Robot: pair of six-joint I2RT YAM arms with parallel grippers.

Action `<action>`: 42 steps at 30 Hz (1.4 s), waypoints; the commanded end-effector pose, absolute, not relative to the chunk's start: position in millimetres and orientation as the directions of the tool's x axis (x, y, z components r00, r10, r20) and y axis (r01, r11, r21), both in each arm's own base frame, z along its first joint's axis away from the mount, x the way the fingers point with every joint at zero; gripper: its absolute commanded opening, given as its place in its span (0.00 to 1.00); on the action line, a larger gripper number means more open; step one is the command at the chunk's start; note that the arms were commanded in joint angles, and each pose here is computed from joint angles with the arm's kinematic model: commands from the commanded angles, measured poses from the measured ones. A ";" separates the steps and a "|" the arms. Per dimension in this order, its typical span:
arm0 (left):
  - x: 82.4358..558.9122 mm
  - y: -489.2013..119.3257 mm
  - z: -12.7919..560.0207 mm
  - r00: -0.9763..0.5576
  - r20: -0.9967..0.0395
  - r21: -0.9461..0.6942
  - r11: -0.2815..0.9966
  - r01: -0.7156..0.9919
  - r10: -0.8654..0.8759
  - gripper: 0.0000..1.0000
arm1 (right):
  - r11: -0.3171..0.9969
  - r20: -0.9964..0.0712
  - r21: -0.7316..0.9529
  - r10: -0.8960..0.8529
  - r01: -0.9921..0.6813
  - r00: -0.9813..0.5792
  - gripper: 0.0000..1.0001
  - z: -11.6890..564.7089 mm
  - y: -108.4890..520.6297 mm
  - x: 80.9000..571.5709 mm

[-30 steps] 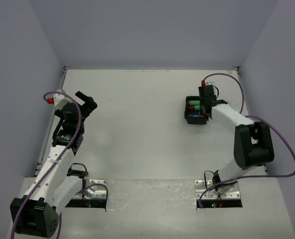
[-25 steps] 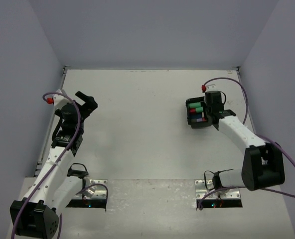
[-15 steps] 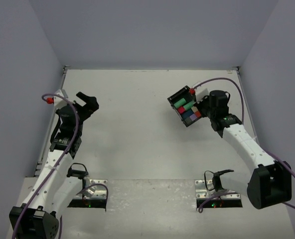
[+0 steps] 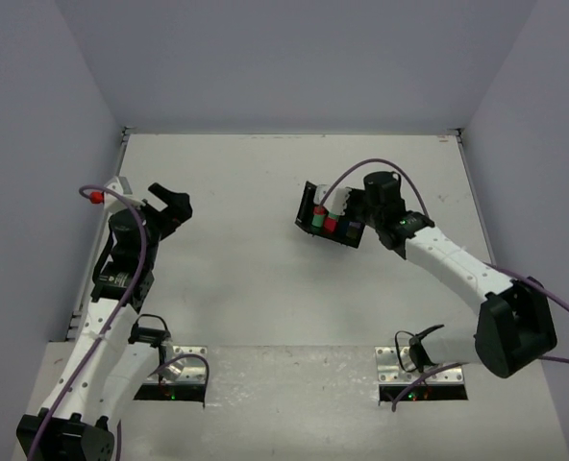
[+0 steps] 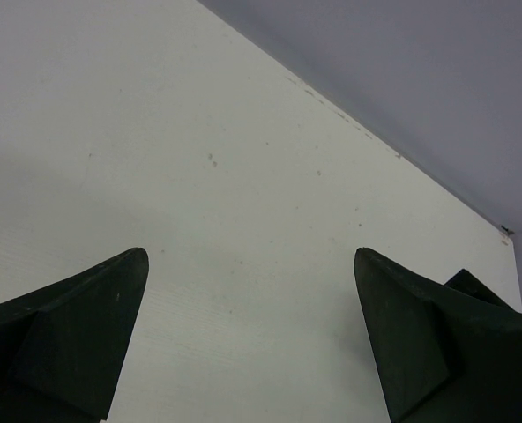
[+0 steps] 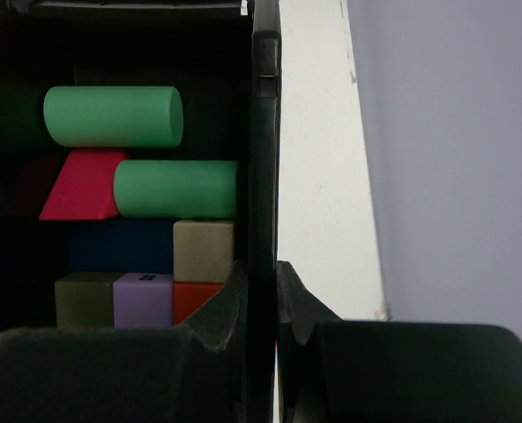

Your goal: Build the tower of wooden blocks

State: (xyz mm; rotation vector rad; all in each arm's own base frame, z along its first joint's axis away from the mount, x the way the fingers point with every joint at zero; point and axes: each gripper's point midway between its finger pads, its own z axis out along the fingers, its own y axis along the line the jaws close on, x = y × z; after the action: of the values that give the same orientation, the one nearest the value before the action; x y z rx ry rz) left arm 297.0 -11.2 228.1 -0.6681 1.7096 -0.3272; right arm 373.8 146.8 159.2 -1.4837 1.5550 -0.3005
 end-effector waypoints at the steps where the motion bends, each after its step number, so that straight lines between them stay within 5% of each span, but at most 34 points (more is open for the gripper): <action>1: 296.7 -9.4 247.3 -0.098 -0.800 -0.558 0.795 -0.238 -0.592 1.00 | 0.068 -0.186 -0.897 -0.955 -0.437 0.232 0.00 192.3 141.3 402.9; 16: 316.3 -30.9 201.9 -0.244 -0.758 -0.565 0.796 -0.220 -0.605 1.00 | -0.116 0.070 -0.939 -0.986 -0.324 0.152 0.00 176.5 131.4 416.2; 34: 379.2 -181.1 92.8 -0.677 -0.598 -0.561 0.827 -0.030 -0.430 1.00 | -0.156 0.113 -0.938 -0.982 -0.308 0.154 0.00 168.7 146.3 408.2; 42: 385.7 -184.7 77.4 -0.694 -0.584 -0.547 0.836 -0.046 -0.420 1.00 | -0.199 0.160 -0.938 -0.975 -0.284 0.154 0.00 168.0 154.9 405.0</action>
State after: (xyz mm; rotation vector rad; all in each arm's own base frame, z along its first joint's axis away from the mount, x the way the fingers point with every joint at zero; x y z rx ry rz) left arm 369.9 -176.1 56.4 -0.3567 2.3493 -0.6071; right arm 397.8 150.7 142.0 -1.7231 1.2834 -0.9969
